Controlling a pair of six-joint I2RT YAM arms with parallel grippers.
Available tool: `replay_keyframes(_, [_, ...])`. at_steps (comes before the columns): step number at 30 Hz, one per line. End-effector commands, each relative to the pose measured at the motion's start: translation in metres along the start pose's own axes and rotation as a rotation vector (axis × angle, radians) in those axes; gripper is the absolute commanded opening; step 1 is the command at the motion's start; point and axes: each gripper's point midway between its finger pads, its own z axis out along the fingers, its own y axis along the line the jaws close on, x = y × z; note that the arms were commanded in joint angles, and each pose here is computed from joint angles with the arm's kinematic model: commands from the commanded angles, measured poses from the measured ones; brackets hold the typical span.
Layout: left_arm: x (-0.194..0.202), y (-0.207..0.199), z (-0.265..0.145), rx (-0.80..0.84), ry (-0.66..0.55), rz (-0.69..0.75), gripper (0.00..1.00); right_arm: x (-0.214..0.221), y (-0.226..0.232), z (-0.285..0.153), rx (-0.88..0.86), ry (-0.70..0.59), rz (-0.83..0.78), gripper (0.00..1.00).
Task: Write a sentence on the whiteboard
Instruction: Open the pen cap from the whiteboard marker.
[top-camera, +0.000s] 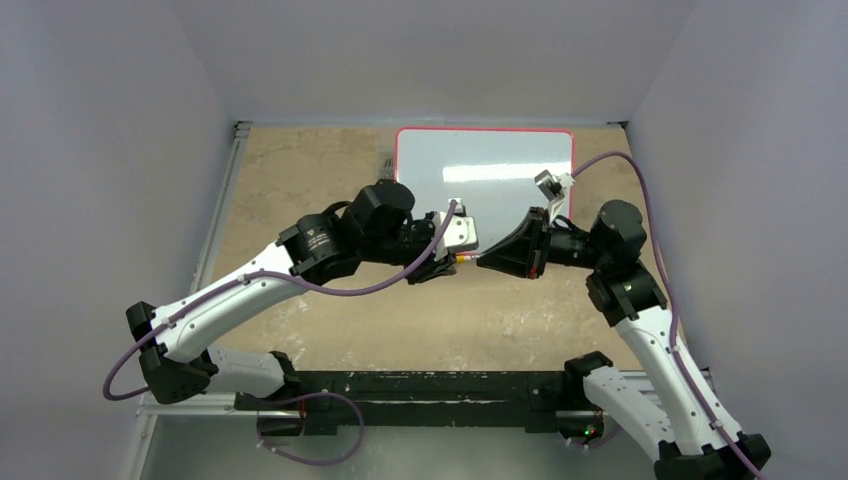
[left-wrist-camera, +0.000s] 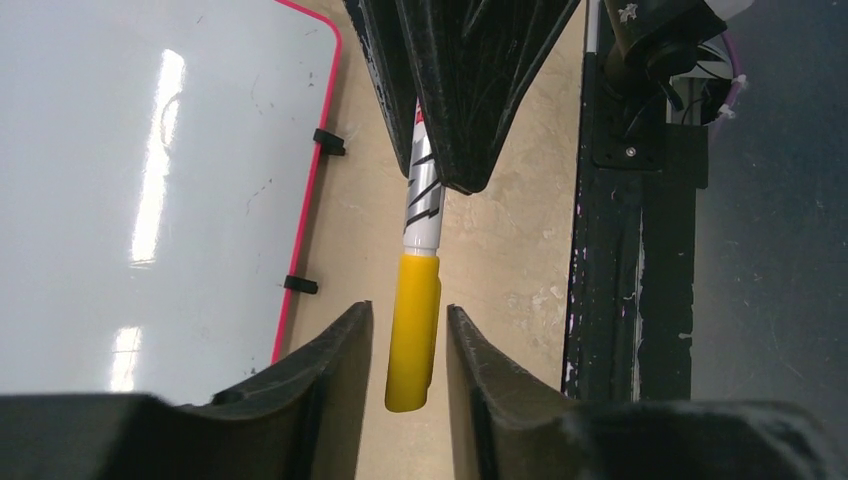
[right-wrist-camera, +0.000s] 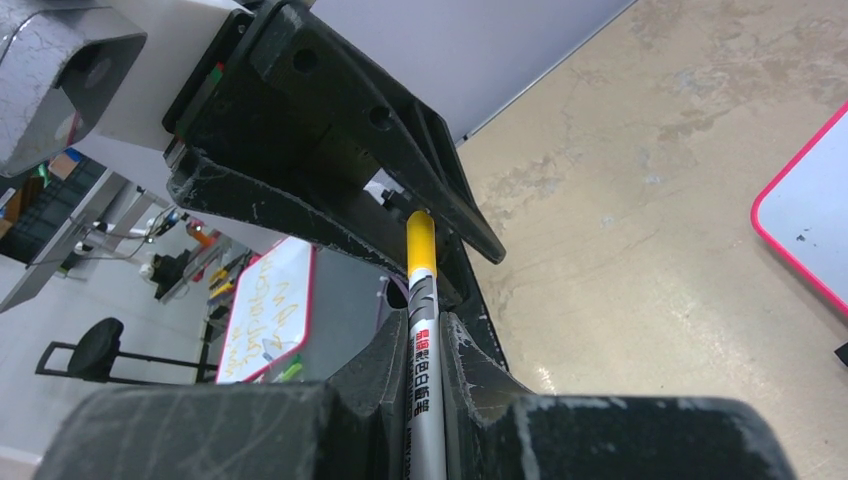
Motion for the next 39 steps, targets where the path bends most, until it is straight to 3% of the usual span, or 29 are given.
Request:
replay_keyframes(1, [-0.029, 0.0, -0.006, 0.009, -0.089, 0.009, 0.38, 0.004, 0.005, -0.001, -0.033, 0.01, -0.04, 0.0])
replay_keyframes(4, [-0.032, 0.0, -0.007, 0.012, -0.099, 0.012, 0.45, 0.004, 0.005, -0.001, -0.033, 0.009, -0.04, 0.0])
replay_keyframes(9, [-0.036, -0.002, -0.009, 0.022, -0.111, 0.013, 0.33, 0.005, 0.005, -0.001, -0.031, 0.01, -0.036, 0.0])
replay_keyframes(18, [-0.035, -0.004, -0.004, 0.04, -0.107, 0.005, 0.35, 0.008, 0.004, -0.001, -0.034, 0.019, -0.024, 0.0])
replay_keyframes(20, [-0.035, -0.003, -0.003, 0.037, -0.104, 0.001, 0.26, 0.009, 0.005, -0.002, -0.038, 0.022, -0.025, 0.0])
replay_keyframes(23, [-0.036, -0.002, -0.002, 0.034, -0.109, -0.002, 0.0, 0.01, 0.004, -0.002, -0.04, 0.025, -0.023, 0.0])
replay_keyframes(39, [-0.025, 0.007, -0.008, -0.048, -0.106, 0.0, 0.0, 0.006, 0.004, -0.003, -0.009, 0.03, -0.032, 0.0])
